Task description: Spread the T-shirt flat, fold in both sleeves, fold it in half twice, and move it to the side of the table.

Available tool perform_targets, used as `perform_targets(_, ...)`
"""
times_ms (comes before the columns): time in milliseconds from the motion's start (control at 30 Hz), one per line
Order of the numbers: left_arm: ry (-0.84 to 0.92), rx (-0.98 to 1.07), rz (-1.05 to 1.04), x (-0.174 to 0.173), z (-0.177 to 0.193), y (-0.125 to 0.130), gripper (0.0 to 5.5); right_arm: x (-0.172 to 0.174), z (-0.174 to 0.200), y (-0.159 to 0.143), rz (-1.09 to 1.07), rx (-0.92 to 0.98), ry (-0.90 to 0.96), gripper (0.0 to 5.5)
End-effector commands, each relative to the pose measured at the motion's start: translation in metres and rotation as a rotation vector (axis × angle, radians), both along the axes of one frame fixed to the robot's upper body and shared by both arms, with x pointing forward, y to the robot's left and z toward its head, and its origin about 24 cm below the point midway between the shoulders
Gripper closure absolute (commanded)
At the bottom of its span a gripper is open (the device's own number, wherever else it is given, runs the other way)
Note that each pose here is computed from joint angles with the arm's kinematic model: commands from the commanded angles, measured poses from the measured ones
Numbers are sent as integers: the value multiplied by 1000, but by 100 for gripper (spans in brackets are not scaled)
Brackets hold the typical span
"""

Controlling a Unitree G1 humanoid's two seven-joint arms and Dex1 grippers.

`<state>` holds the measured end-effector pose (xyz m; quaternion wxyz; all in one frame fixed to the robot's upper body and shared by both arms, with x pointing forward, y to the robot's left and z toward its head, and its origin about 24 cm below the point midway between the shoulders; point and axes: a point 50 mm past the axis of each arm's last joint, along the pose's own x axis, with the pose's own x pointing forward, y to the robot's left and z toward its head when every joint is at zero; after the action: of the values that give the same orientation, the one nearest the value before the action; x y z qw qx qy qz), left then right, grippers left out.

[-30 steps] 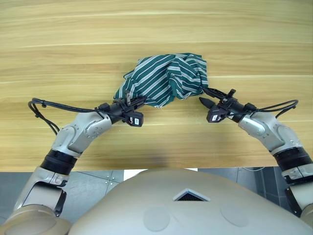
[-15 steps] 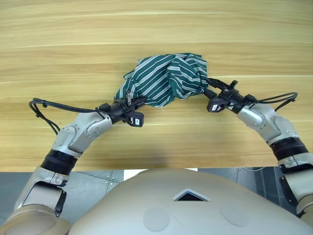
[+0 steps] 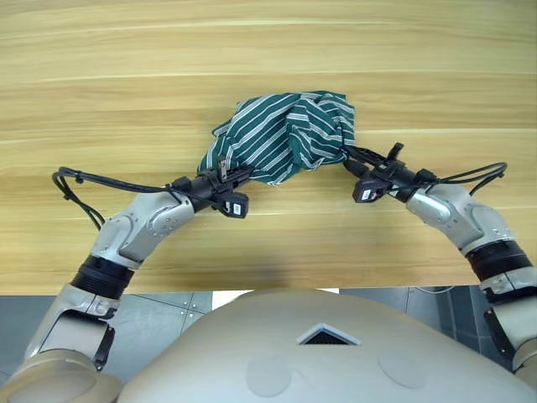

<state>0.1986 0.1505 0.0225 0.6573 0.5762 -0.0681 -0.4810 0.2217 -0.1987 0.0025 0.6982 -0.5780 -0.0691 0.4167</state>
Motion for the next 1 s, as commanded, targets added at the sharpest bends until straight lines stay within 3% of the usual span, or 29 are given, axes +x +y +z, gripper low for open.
perform_targets(33,53,38,4,-7,-12,3,550,-16,-28,-7,-20,-90,130,471)
perform_targets(267,25,-23,84,-4,-6,13,550,-22,-23,-13,-20,-69,129,547)
perform_targets(367,39,-141,185,-6,-1,27,550,-34,-11,-15,-17,70,146,549)
perform_targets(500,89,-355,238,-17,6,36,550,-44,18,-22,-63,311,127,549)
perform_targets(767,197,-888,99,-46,49,32,550,-71,98,-38,-57,959,31,549)
perform_targets(867,161,-1032,139,-27,61,47,550,-50,113,-49,-88,1114,12,549)
perform_targets(1000,157,-1085,256,30,53,63,550,21,104,-53,-209,1148,16,549)
